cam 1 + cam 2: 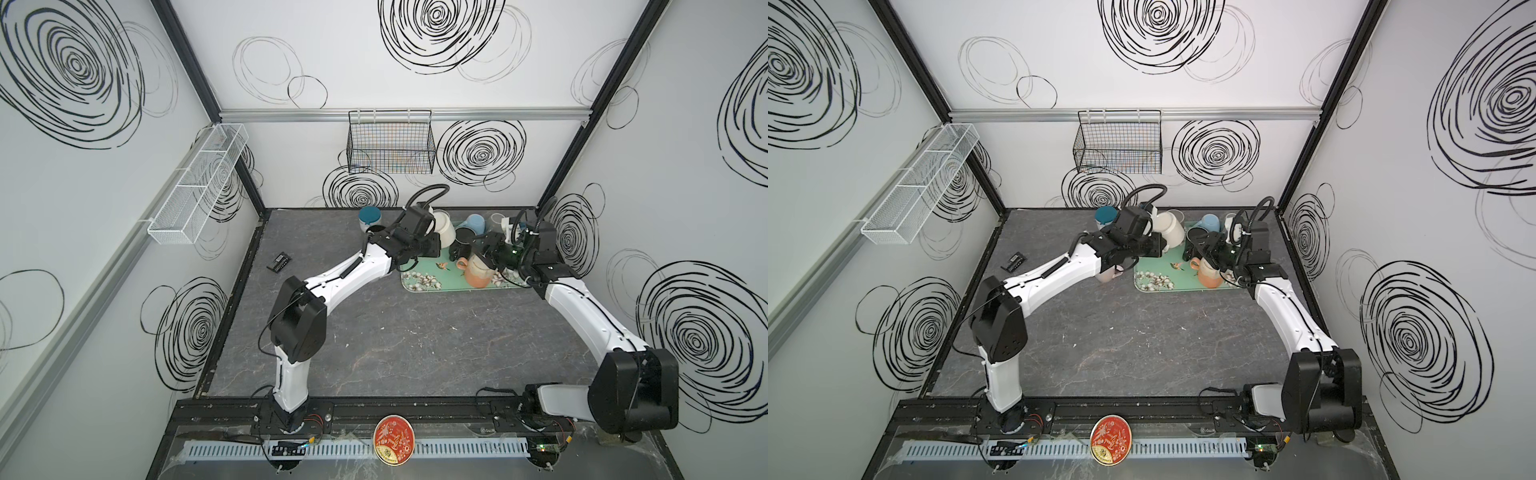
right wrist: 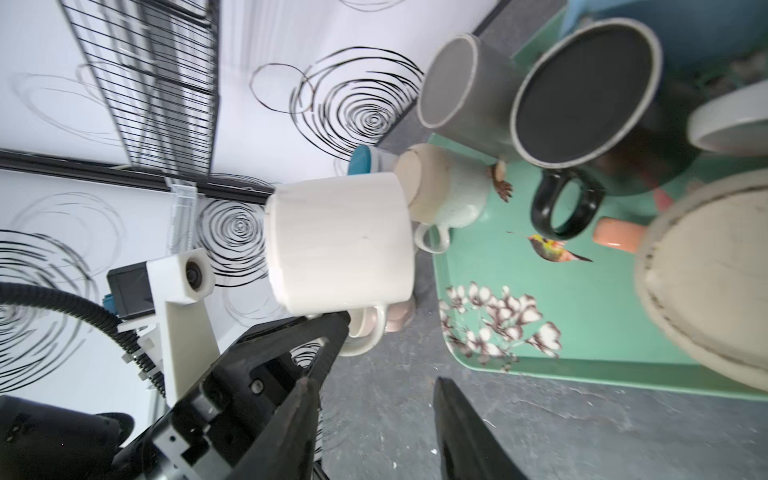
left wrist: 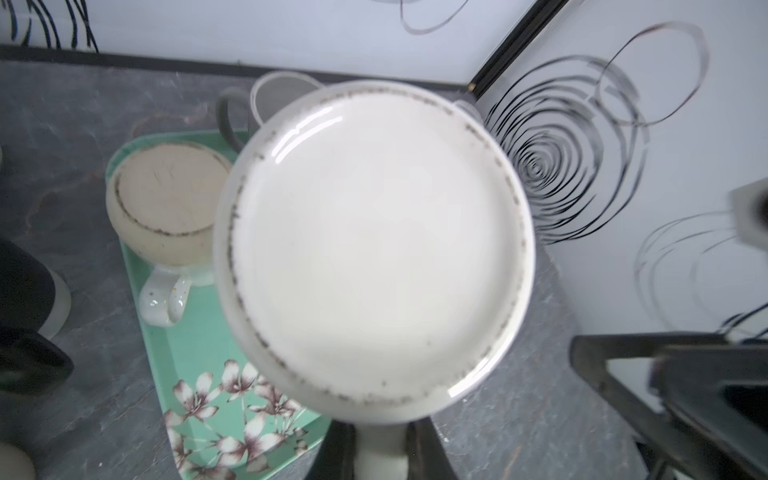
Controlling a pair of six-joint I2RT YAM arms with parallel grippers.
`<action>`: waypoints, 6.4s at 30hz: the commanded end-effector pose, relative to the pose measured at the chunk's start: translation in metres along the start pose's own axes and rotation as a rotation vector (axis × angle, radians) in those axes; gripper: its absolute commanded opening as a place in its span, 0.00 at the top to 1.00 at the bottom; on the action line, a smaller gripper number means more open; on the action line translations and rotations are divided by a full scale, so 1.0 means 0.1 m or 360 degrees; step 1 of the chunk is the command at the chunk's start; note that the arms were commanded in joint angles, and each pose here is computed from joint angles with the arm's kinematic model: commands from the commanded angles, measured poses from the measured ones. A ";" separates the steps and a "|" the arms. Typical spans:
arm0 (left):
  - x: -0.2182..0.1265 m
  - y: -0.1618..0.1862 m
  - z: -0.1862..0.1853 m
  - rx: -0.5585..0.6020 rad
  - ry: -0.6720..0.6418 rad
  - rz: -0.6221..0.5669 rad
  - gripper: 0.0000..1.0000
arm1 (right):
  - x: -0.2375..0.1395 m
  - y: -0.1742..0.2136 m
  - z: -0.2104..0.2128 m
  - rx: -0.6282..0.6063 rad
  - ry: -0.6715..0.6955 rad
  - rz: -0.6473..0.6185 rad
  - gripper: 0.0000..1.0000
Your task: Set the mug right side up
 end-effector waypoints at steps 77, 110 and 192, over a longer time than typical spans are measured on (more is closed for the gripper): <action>-1.53 -0.27 0.32 -0.0579 0.0470 -0.0461 0.47 | 0.33 0.13 1.68 -0.1000 -0.0917 -0.0070 1.00; -2.17 1.39 2.42 -0.1266 -0.0287 -0.0412 0.50 | 1.93 2.08 0.15 -0.2788 0.0106 0.0628 1.00; 0.15 0.96 0.18 -0.0073 0.0006 0.0387 0.47 | 0.88 -0.20 -1.09 -0.0871 0.0886 0.0678 0.37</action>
Point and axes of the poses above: each gripper's point midway between its finger pads, its own x axis out along the fingers, its own z axis along the line the jaws close on, y = z × x, the point moved 6 cm from there along -x, back along the fingers
